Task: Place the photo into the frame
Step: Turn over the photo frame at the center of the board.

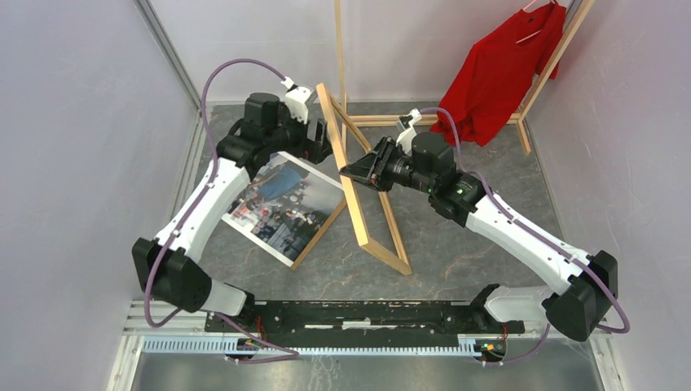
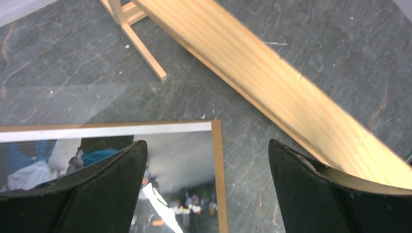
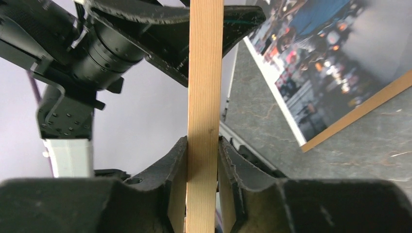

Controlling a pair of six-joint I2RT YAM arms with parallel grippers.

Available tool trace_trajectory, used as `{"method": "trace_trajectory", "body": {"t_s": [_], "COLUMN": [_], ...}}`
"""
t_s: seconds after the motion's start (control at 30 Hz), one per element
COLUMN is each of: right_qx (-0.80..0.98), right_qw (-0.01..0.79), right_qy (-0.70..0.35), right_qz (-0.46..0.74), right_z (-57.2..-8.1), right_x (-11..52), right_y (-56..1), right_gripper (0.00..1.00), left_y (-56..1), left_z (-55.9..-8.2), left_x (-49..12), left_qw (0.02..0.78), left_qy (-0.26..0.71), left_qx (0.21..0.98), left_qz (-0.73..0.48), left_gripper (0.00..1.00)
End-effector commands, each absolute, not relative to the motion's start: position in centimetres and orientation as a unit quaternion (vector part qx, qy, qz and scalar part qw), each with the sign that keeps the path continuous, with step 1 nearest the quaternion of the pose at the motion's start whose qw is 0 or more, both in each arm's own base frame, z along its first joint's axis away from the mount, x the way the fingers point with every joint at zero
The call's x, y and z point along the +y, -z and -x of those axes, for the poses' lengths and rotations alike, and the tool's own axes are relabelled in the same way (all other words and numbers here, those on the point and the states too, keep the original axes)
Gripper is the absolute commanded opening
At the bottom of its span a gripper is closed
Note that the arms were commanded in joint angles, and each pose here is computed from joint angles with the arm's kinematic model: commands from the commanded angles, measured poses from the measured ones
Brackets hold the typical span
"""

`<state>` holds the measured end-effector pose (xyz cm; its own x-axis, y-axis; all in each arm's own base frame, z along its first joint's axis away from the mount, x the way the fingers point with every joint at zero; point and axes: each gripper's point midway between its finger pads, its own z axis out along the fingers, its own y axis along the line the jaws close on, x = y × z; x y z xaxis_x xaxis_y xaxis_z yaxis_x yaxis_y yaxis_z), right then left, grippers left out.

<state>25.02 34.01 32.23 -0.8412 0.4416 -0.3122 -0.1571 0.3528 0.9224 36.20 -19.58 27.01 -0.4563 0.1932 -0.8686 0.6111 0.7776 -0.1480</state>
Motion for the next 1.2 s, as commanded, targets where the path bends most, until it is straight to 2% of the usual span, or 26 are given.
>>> {"method": "trace_trajectory", "body": {"t_s": [0.0,0.27,0.4,0.53,0.8,0.87,1.03,1.1,1.17], "right_qx": [0.757,0.785,0.820,0.847,0.873,0.873,0.870,0.870,0.872], "right_qw": [0.303,0.334,0.387,0.410,0.407,0.413,0.444,0.458,0.465], "right_qy": [-0.577,-0.522,-0.419,-0.327,-0.239,-0.227,-0.178,-0.145,-0.120], "right_qz": [-0.048,-0.006,0.041,0.088,0.125,0.127,0.118,0.109,0.096], "right_z": [-25.1,-26.6,-28.6,-29.7,-30.2,-30.3,-31.0,-31.3,-31.5], "right_x": [33.1,31.8,30.0,28.0,25.6,25.2,23.0,21.5,19.7], "right_y": [-34.8,-34.0,-34.4,-33.3,-30.5,-30.4,-31.5,-32.0,-32.0], "right_gripper": [0.34,0.53,0.59,0.63,0.66,0.60,0.29,0.23,0.22], "left_y": [-29.7,-29.9,-29.6,-29.5,-28.7,-28.5,-28.2,-28.1,-27.6], "left_z": [-38.2,-40.0,-40.7,-40.9,-41.0,-40.9,-40.9,-40.9,-40.9], "left_x": [-22.2,-25.7,-26.8,-27.7,-28.8,-29.0,-29.6,-29.5,-29.3], "left_qw": [0.482,0.480,0.478,0.479,0.471,0.469,0.466,0.465,0.457], "left_qy": [0.251,0.255,0.254,0.252,0.253,0.254,0.253,0.251,0.244], "left_qx": [0.807,0.799,0.799,0.796,0.797,0.797,0.797,0.799,0.807], "left_qz": [-0.232,-0.258,-0.263,-0.272,-0.280,-0.283,-0.288,-0.287,-0.285], "left_gripper": [1.00,1.00,1.00,1.00,1.00,1.00,1.00,1.00,1.00]}}
